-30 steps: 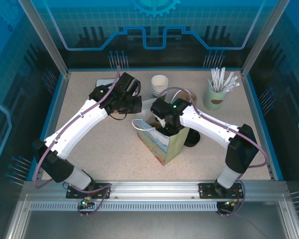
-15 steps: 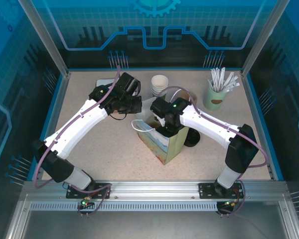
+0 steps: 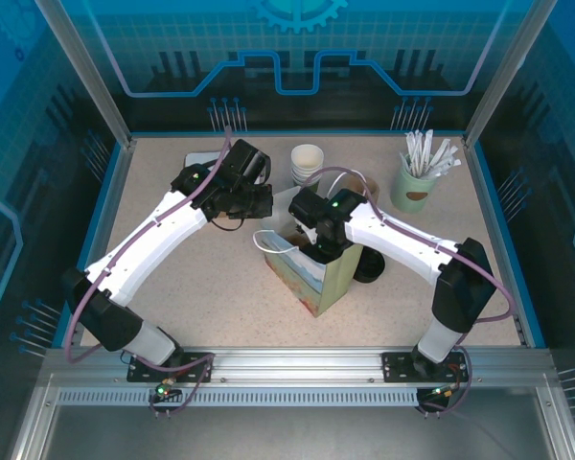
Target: Pack the takeout coffee
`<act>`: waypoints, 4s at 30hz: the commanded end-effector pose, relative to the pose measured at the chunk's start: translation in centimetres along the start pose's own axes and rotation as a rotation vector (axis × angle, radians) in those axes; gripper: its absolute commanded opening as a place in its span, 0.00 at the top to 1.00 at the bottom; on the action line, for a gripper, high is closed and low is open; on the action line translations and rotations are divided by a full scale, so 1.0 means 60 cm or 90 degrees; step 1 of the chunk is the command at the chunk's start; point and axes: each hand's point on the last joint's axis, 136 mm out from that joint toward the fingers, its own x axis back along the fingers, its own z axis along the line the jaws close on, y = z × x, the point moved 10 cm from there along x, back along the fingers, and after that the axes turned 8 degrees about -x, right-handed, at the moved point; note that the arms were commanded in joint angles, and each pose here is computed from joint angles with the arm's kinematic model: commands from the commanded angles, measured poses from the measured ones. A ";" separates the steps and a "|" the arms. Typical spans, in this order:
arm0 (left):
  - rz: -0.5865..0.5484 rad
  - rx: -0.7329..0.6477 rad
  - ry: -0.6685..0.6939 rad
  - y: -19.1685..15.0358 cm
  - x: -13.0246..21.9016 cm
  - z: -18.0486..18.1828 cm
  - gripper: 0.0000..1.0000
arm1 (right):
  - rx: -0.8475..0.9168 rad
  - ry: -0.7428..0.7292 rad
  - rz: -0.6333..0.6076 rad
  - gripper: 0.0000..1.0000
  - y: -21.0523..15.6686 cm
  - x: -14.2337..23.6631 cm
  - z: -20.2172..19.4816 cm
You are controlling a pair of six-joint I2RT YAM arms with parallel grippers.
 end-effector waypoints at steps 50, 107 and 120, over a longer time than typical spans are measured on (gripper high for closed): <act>0.029 -0.008 0.007 -0.004 -0.021 0.003 0.87 | -0.002 0.068 0.026 0.26 0.001 -0.001 0.007; 0.032 -0.004 0.006 -0.007 -0.024 0.004 0.87 | 0.002 0.099 0.013 0.26 0.007 0.015 0.015; 0.032 -0.005 0.006 -0.006 -0.022 0.003 0.87 | 0.006 0.096 0.024 0.26 0.020 -0.027 0.014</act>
